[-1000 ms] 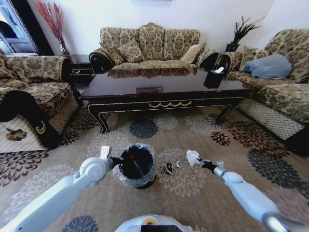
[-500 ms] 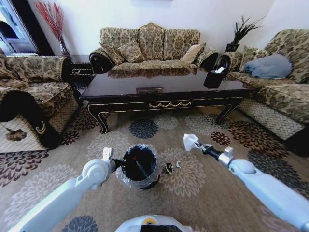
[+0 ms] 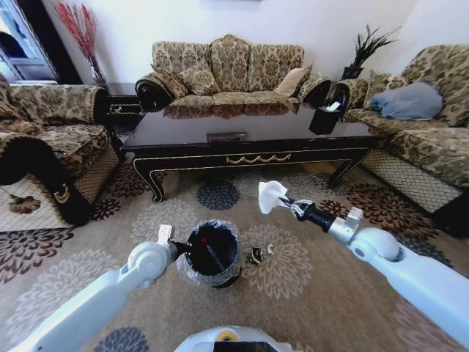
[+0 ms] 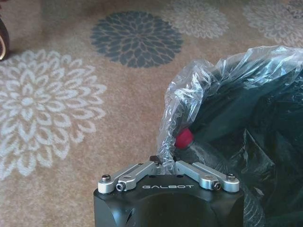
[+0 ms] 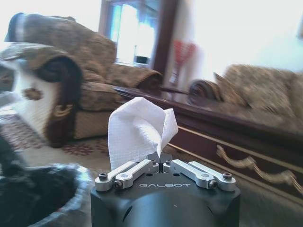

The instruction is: Move to the front of the table and pick up the trash from the floor, then place it into the trash bin.

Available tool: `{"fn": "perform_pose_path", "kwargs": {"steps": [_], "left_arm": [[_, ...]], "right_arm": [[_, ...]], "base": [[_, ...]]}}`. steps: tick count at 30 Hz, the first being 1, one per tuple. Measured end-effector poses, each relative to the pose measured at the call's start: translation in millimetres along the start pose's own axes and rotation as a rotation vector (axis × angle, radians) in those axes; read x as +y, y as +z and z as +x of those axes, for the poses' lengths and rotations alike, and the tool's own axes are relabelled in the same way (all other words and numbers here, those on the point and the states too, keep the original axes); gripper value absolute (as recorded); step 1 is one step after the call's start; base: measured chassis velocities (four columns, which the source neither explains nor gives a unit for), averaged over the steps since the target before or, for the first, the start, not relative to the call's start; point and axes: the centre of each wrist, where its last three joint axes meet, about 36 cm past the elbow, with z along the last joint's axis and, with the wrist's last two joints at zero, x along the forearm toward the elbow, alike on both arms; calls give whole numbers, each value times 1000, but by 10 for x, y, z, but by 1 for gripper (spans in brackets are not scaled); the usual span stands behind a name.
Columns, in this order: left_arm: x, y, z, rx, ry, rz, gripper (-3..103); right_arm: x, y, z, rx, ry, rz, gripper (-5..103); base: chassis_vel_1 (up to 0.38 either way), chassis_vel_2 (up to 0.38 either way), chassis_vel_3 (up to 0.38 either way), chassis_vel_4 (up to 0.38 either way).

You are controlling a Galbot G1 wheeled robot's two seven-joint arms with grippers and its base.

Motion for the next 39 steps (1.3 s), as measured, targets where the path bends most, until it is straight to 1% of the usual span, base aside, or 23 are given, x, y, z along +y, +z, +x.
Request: {"fn": "perform_pose_path", "kwargs": {"steps": [1, 3, 4, 7, 9, 10, 13, 17, 18, 19, 22, 24, 25, 26, 27, 31, 33, 36, 37, 38, 39], "left_arm": [[-24, 2, -31, 4, 4, 1, 0], [-123, 6, -119, 19, 18, -2, 0], [-123, 6, -119, 19, 18, -2, 0], [-271, -7, -183, 30, 45, -11, 0], [-363, -3, -221, 40, 59, -22, 0], [-363, -3, -221, 40, 59, -22, 0], [-428, 3, -263, 50, 68, -28, 0], [-470, 29, -290, 60, 75, -27, 0], [-477, 43, -295, 64, 76, -27, 0], [-482, 53, -296, 66, 76, -28, 0], [-486, 58, -295, 67, 77, -29, 0], [-496, 54, -281, 64, 79, -30, 0], [-500, 49, -273, 62, 80, -30, 0], [-502, 48, -268, 60, 81, -30, 0], [-502, 48, -268, 60, 81, -30, 0], [-511, 73, -261, 63, 85, -22, 0], [-516, 81, -262, 65, 86, -21, 0], [-532, 96, -264, 66, 88, -21, 0], [-532, 96, -264, 66, 88, -21, 0], [-541, 98, -263, 65, 90, -21, 0], [-547, 99, -263, 66, 92, -21, 0]], "right_arm": [[57, -4, -10, -4, -20, 22, 0], [253, 4, -32, -1, -80, 61, 0], [253, 4, -32, -1, -80, 61, 0], [436, 17, -53, 5, -128, 83, 0], [571, 32, -60, 9, -152, 76, 0], [571, 32, -60, 9, -152, 76, 0], [677, 83, -51, 23, -174, 74, 0], [717, 191, -20, 41, -186, 56, 0], [727, 211, -12, 45, -191, 54, -3], [740, 226, -4, 48, -199, 53, -1], [752, 237, 5, 53, -211, 52, 1], [775, 254, 30, 67, -260, 53, 10], [779, 260, 41, 74, -282, 59, 10], [783, 265, 45, 77, -291, 62, 15], [783, 265, 45, 77, -291, 62, 15], [794, 283, 57, 87, -309, 68, 37], [792, 282, 58, 88, -312, 70, 37], [774, 264, 55, 90, -316, 80, 53], [774, 264, 55, 90, -316, 80, 53], [769, 255, 52, 90, -317, 84, 59], [766, 248, 49, 89, -317, 87, 59]], "base": [[0, 0, 0, 0], [0, 0, 0, 0], [0, 0, 0, 0], [0, 0, 0, 0], [0, 0, 0, 0], [0, 0, 0, 0], [0, 0, 0, 0], [0, 0, 0, 0], [0, 0, 0, 0], [0, 0, 0, 0], [0, 0, 0, 0], [0, 0, 0, 0], [0, 0, 0, 0], [0, 0, 0, 0], [0, 0, 0, 0], [0, 0, 0, 0], [0, 0, 0, 0], [0, 0, 0, 0], [0, 0, 0, 0], [0, 0, 0, 0], [0, 0, 0, 0]]}}
